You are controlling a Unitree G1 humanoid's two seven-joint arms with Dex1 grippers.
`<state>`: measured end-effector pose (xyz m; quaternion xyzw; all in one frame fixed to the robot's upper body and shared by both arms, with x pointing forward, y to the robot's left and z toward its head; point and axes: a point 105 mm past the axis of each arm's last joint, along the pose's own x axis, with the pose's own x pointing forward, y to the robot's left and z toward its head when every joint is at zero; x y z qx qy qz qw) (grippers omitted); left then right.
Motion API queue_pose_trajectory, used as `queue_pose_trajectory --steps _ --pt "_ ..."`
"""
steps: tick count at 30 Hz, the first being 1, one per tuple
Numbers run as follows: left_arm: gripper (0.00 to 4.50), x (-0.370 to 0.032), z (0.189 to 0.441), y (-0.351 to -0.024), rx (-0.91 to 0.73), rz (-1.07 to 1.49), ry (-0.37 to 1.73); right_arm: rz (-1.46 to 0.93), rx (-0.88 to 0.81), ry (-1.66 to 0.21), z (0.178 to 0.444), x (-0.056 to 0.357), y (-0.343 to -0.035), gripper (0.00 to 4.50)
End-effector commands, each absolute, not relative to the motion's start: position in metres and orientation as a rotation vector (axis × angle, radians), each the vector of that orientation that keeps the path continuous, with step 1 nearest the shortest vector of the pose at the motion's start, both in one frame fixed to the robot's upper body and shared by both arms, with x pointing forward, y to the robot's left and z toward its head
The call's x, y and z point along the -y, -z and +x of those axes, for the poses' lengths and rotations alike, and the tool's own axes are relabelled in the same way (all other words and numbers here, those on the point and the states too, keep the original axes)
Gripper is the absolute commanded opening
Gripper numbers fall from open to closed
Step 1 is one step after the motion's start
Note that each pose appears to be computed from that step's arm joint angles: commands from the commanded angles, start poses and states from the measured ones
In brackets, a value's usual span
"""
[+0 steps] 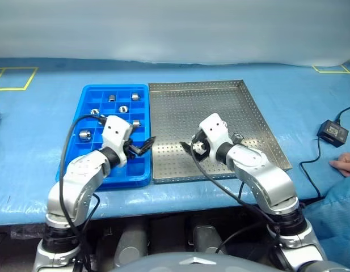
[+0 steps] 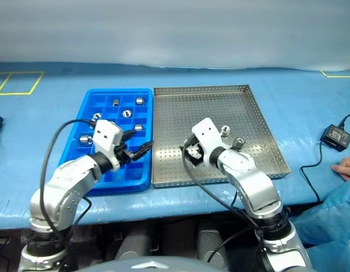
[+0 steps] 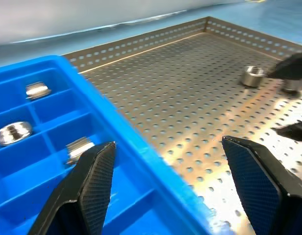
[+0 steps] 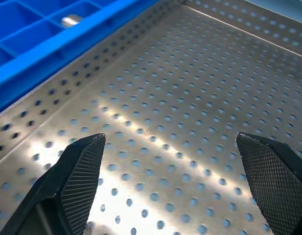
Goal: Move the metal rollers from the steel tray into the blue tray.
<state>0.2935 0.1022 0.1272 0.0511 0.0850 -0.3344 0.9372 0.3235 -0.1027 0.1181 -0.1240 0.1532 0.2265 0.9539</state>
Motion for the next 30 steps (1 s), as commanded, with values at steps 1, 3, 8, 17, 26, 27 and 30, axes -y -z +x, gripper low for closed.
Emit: queue_pose_trajectory --steps 1,3,8,17,26,27,30 --pt "3.78 -0.079 0.291 -0.136 -0.111 0.114 0.791 -0.214 -0.314 -0.255 0.336 0.126 -0.123 4.5" --pt "3.78 -0.073 0.29 -0.135 -0.107 0.109 0.82 -0.204 -0.33 -0.199 0.338 0.131 -0.119 4.5" --pt "3.78 -0.06 0.29 -0.133 -0.099 0.117 0.88 -0.16 -0.308 -0.071 0.347 0.139 -0.123 4.5" --pt "3.78 -0.049 0.286 -0.131 -0.087 0.085 0.907 0.038 -0.318 0.001 0.37 0.133 -0.121 4.5" --pt "3.78 -0.044 0.285 -0.132 -0.076 0.087 0.909 0.07 -0.34 0.121 0.392 0.137 -0.102 4.5" --pt "3.78 -0.045 0.285 -0.132 -0.078 0.089 0.907 0.074 -0.345 0.129 0.393 0.138 -0.099 4.5" --pt "3.78 -0.048 0.284 -0.131 -0.083 0.092 0.897 0.085 -0.352 0.134 0.397 0.139 -0.094 4.5"
